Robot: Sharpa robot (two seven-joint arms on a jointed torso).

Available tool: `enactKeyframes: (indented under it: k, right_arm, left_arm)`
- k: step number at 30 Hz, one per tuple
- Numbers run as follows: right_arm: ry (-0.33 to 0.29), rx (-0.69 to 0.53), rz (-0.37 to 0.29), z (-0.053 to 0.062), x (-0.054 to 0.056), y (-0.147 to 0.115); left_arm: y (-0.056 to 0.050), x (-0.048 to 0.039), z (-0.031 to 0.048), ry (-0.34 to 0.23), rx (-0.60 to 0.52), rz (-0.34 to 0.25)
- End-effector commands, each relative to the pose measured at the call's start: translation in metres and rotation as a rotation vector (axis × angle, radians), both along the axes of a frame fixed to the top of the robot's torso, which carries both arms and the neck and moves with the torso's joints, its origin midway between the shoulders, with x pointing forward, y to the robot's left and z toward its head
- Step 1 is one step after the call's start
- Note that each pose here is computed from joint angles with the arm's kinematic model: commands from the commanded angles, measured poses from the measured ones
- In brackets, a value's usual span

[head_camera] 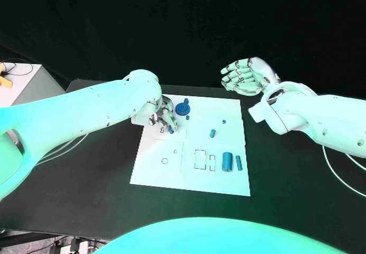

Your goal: Assemble the parts on the task board

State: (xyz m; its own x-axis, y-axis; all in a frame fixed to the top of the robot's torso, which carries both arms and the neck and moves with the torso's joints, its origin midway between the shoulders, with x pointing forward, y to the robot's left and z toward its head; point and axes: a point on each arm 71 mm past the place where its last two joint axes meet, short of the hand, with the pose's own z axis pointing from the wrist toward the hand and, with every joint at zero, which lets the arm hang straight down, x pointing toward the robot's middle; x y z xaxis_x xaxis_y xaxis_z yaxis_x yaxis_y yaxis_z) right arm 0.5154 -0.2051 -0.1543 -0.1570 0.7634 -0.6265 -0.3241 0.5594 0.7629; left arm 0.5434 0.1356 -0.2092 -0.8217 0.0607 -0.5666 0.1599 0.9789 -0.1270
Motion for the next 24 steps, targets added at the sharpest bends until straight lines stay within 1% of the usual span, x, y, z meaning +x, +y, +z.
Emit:
enactKeyframes:
  k: [1,24]
  right_arm:
    - [0.001,-0.002,0.016,-0.0002,-0.0007,0.0012]
    - [0.004,-0.003,0.016,-0.0004,-0.0007,0.0008]
  left_arm:
    - [0.0001,-0.0055,-0.0119,0.039,0.020,-0.014]
    - [0.0006,-0.0074,-0.0132,0.074,0.028,-0.029]
